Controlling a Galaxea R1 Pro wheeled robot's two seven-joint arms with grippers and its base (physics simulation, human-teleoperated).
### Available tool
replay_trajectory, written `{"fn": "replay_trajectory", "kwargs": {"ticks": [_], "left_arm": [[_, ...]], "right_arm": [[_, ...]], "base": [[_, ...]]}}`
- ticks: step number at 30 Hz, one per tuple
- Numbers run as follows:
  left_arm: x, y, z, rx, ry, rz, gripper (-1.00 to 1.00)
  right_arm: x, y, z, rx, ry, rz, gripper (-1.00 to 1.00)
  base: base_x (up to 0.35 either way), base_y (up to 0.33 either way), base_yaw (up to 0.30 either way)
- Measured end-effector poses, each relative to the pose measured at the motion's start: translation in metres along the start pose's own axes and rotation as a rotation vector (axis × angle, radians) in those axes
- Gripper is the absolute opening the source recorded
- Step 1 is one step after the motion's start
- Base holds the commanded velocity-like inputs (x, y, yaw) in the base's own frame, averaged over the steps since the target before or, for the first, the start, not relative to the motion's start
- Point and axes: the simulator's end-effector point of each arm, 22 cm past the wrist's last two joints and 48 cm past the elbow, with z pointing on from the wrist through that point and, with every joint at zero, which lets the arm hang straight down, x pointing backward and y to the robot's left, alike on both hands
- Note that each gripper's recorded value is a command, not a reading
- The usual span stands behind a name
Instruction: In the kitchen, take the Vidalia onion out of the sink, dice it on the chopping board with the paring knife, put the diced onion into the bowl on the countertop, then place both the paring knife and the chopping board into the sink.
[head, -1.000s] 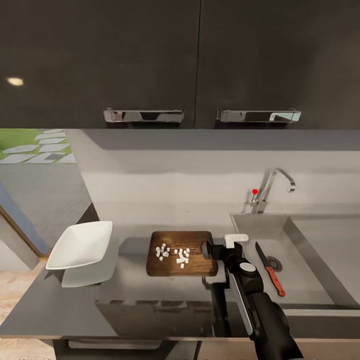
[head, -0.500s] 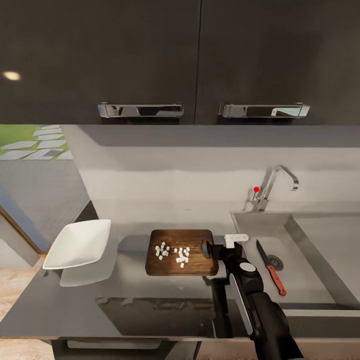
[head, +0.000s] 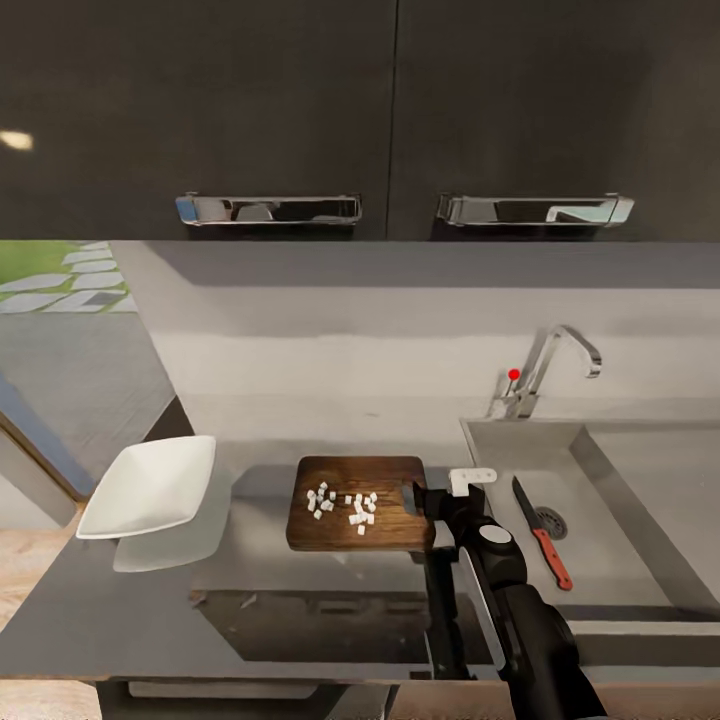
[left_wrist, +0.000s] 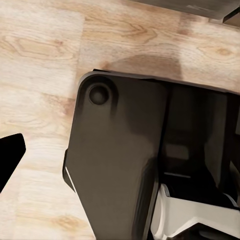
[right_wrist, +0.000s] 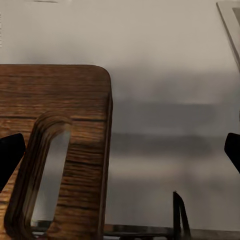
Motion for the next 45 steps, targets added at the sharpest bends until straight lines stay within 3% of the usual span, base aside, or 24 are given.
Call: {"fn": "replay_trajectory", "kwargs": {"ticks": [45], "left_arm": [[0.023, 0.004, -0.006, -0.014, 0.073, 0.002, 1.0]], "right_arm": [[0.039, -0.001, 0.019, 0.0, 0.074, 0.004, 1.0]], "base": [[0.02, 0.013, 0.0]]}}
